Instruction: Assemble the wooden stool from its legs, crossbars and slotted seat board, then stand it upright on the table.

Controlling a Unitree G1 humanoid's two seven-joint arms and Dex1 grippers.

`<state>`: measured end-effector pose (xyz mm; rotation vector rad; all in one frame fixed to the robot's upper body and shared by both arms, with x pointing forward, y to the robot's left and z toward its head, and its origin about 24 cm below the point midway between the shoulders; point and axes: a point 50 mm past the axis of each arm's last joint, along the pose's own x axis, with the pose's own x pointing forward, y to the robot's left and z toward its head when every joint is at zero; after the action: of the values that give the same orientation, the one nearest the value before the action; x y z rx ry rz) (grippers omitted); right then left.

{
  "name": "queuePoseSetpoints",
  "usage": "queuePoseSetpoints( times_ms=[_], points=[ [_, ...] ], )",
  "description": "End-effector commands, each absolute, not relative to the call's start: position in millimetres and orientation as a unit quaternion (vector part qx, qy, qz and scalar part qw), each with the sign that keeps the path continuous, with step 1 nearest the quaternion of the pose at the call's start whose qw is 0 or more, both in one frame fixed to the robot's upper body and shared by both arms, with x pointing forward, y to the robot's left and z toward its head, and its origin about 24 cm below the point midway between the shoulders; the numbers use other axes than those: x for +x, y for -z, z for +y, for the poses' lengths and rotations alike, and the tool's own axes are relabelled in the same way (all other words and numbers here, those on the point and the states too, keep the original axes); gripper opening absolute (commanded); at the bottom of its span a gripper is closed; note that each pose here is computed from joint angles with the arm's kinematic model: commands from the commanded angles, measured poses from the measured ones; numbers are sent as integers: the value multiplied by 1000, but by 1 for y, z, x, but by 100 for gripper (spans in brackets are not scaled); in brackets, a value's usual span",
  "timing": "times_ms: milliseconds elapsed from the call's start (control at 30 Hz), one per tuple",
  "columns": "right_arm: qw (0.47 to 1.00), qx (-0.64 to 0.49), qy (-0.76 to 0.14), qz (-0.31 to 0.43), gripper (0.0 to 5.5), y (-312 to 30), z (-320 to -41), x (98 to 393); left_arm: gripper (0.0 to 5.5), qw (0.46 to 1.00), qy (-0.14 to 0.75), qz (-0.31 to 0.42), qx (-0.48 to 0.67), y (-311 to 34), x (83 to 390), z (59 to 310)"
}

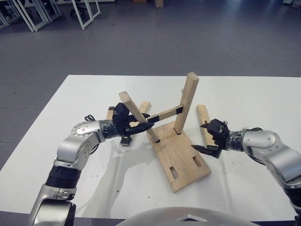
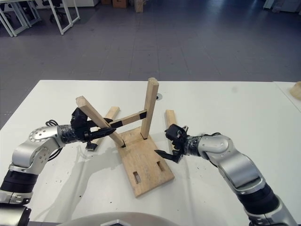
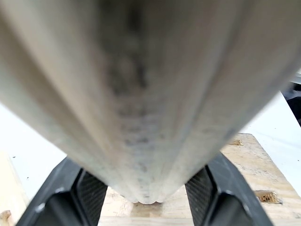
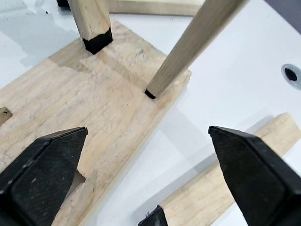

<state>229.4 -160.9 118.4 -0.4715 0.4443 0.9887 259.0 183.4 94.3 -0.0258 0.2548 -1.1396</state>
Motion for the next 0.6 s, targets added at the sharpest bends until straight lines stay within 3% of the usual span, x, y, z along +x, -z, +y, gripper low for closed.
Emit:
queuePoseSetpoints(
  times_ms=[33,167,333,467,600],
  points=[
    [827,-226,-481,181,473,-132,-159,233,206,803,529,274,-17,-41,238,188],
    [814,-246,-502,159,473,-152,-161,236,206,801,531,276,-9,-40,239,187],
    [780,-351,-515,55,473,-201,-142,234,206,805,530,268,-1,-42,243,187],
    [729,-437,-527,-6,473,-203,-118,221,206,807,528,264,3,-42,243,186],
    [703,-498,-506,-46,473,-187,-101,227,206,807,531,260,5,-42,244,183]
  ],
)
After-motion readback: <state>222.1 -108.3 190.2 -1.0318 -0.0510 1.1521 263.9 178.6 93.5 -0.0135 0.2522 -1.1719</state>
